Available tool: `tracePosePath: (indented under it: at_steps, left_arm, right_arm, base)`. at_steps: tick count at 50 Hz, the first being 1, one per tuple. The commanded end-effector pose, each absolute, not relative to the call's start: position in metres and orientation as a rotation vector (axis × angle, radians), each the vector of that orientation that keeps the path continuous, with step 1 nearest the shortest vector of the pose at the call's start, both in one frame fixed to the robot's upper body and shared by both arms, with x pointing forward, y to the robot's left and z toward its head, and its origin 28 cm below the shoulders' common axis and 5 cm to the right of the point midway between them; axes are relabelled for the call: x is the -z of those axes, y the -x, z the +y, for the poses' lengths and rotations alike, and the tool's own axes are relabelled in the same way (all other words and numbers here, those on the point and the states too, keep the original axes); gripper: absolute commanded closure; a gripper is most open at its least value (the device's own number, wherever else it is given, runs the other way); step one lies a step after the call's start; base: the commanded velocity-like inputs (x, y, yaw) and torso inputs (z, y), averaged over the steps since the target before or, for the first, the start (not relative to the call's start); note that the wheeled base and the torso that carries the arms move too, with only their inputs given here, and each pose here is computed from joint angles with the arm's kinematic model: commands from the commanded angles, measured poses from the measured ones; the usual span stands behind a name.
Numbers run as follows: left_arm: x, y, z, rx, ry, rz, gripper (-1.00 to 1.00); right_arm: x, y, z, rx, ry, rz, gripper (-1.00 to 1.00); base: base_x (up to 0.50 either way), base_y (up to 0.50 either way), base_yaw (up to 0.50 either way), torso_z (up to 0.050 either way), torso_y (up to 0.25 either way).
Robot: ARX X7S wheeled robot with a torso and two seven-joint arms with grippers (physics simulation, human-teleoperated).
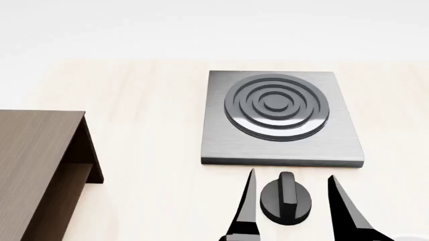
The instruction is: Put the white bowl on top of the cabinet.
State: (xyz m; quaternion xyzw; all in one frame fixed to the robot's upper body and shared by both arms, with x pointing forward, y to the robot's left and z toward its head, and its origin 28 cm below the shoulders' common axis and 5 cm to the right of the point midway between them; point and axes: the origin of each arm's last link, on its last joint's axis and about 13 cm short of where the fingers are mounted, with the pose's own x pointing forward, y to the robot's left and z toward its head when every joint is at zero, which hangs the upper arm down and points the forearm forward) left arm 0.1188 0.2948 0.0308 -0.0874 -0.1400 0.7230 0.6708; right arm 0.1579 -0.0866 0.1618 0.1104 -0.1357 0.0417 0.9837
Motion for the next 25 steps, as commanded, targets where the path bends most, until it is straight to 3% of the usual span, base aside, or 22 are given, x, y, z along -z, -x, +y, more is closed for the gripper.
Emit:
tracePosePath:
  at_steps: [1, 7, 25]
  left_arm:
    - [-0.0305, -0.1190, 0.2948, -1.628, 0.197, -0.314, -1.00]
    - [-0.0303, -0.1191, 0.2947, -1.628, 0.198, -0.314, -1.00]
    - [-0.0301, -0.1189, 0.2947, -1.629, 0.200, -0.315, -1.00]
  right_arm:
    - [-0.1610, -0.1586, -0.0876, -0.061, -0.206, -0.274, -1.00]
    - [-0.1620, -0.1566, -0.0857, -0.060, -0.138, -0.298, -1.00]
    - [-0.1613, -0.1580, -0.0871, -0.051, -0.175, -0.282, -1.00]
  base:
    - [0.00, 0.00, 0.00, 0.000, 0.000]
    - [0.00, 0.01, 0.00, 0.000, 0.000]
    - [0.00, 0.50, 0.00, 0.000, 0.000]
